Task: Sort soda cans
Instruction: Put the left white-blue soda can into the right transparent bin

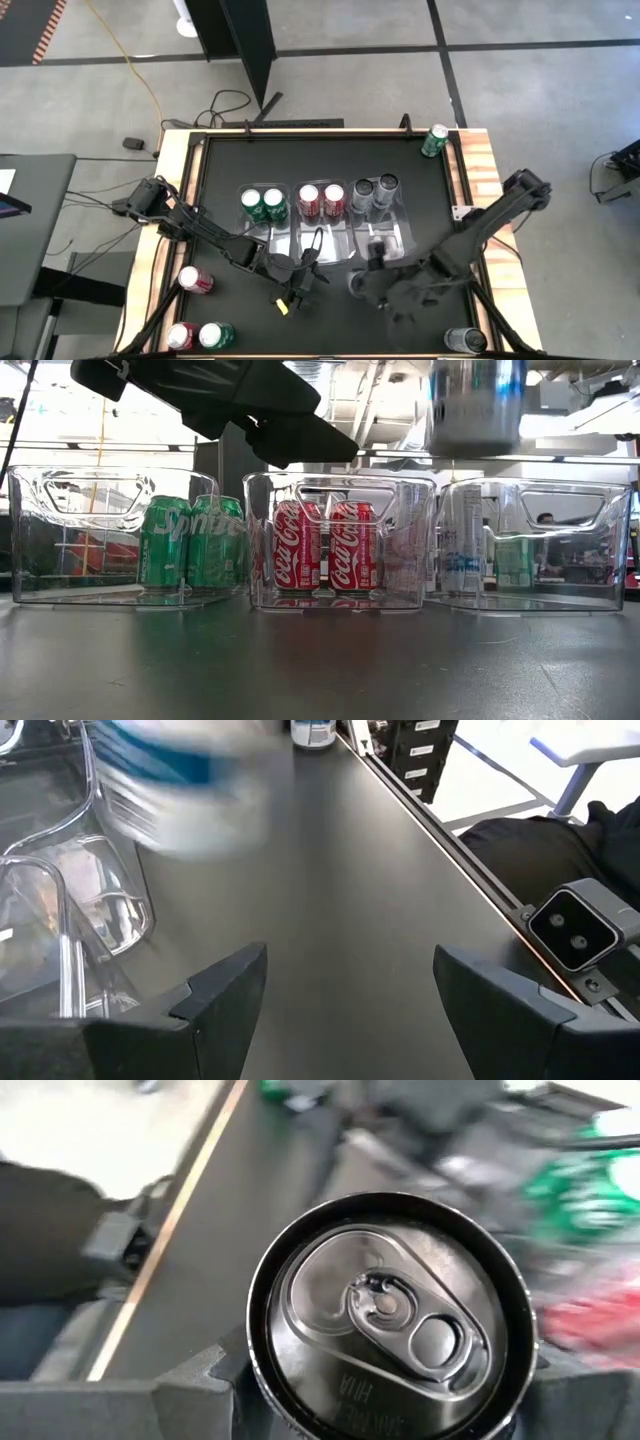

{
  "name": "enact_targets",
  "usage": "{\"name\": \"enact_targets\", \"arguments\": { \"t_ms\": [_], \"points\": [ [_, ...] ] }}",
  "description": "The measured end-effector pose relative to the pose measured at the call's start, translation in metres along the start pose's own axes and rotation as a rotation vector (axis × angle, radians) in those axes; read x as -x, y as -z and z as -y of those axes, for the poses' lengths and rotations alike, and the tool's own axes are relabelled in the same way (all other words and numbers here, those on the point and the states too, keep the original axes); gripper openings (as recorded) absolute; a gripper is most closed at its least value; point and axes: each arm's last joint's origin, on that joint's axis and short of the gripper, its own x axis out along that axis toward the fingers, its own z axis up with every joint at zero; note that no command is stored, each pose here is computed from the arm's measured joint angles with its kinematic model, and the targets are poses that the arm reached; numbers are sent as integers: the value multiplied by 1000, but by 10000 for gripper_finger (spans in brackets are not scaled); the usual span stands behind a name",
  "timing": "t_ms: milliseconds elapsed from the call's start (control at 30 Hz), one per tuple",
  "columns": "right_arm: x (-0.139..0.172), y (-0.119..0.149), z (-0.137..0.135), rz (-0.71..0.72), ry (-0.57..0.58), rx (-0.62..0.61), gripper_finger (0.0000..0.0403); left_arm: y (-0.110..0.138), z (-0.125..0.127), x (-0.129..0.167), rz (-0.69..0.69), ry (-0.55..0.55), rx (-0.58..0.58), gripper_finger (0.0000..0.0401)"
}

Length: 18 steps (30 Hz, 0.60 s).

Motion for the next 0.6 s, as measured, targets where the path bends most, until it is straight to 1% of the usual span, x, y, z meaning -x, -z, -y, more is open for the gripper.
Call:
{"name": "enact_targets", "arguments": {
  "t_ms": [67,200,300,433,500,600],
  "points": [
    [17,0,9,20,57,-6,237,0,0,0,0,0,0,281],
    [50,1,31,58,173,-58,237,0,0,0,0,0,0,281],
    [62,7,48,39,265,-107,237,0,0,0,1,0,0,281],
    [55,14,68,-26,356,-173,237,0,0,0,1,0,0,281],
    [45,20,75,-46,390,-200,237,0,0,0,2,0,0,281],
    [23,38,84,-89,442,-253,237,0,0,0,2,0,0,281]
  ]
}}
